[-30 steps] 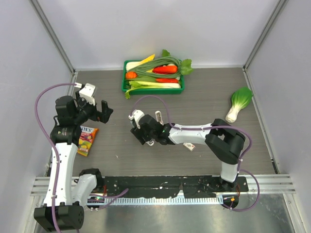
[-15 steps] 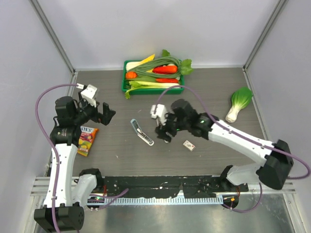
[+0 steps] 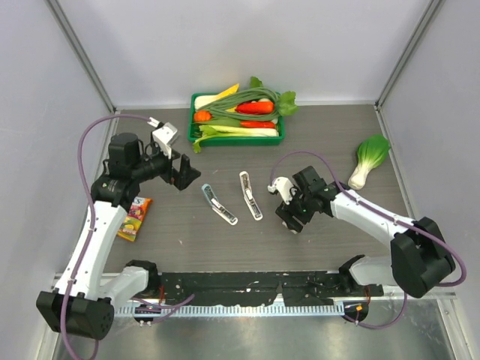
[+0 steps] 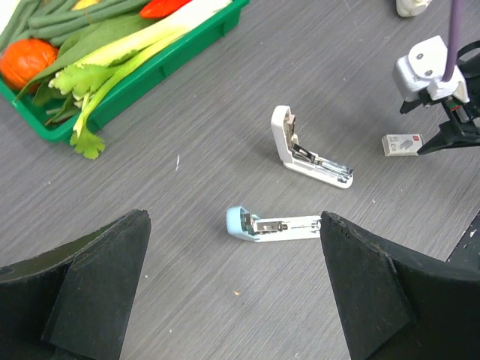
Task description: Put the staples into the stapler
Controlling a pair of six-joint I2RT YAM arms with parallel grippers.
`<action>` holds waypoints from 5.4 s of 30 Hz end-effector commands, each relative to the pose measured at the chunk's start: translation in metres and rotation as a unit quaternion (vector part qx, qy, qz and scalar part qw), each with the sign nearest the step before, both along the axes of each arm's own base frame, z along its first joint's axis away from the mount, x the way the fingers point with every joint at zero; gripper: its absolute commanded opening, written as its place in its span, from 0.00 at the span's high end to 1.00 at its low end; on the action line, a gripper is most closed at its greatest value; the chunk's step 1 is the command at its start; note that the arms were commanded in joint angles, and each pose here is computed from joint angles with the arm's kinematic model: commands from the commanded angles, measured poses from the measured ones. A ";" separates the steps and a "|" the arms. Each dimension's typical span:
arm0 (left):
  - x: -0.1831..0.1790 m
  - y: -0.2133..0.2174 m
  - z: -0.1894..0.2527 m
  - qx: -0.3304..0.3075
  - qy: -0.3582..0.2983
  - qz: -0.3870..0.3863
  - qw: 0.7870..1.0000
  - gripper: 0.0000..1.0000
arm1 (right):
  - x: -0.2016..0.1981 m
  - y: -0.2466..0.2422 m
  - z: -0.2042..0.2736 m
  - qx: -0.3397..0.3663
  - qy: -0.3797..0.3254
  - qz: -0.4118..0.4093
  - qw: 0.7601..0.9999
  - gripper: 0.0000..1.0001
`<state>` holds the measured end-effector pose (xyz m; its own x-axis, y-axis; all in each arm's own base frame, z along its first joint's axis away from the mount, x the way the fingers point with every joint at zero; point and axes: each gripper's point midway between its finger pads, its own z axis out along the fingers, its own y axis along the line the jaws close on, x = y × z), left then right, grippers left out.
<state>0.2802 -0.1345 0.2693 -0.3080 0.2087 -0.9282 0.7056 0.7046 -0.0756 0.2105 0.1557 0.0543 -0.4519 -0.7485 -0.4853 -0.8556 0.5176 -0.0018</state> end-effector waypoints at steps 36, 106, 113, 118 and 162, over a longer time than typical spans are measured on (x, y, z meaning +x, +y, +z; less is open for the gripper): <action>0.043 -0.054 0.031 -0.004 -0.006 -0.022 1.000 0.00 | 0.005 -0.008 -0.037 -0.039 0.024 -0.010 0.999 0.57; 0.012 -0.380 -0.139 -0.037 0.342 -0.266 0.901 0.07 | 0.045 -0.085 0.082 0.067 -0.235 -0.109 0.964 0.63; 0.007 -0.382 -0.145 -0.033 0.347 -0.272 0.897 0.09 | 0.046 -0.085 0.081 0.067 -0.236 -0.109 0.963 0.62; 0.001 -0.384 -0.148 -0.031 0.354 -0.280 0.892 0.09 | 0.046 -0.084 0.082 0.070 -0.239 -0.105 0.963 0.62; -0.051 -0.406 -0.195 -0.028 0.430 -0.310 0.848 0.17 | 0.060 -0.083 0.057 0.063 -0.232 -0.105 0.965 0.59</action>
<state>0.2670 -0.5261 0.0676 -0.7533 0.4884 -0.4405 0.6164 0.2905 -0.7319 0.2327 0.0627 0.0714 -0.4595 -0.6156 -0.6403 -0.6961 0.6973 -0.1708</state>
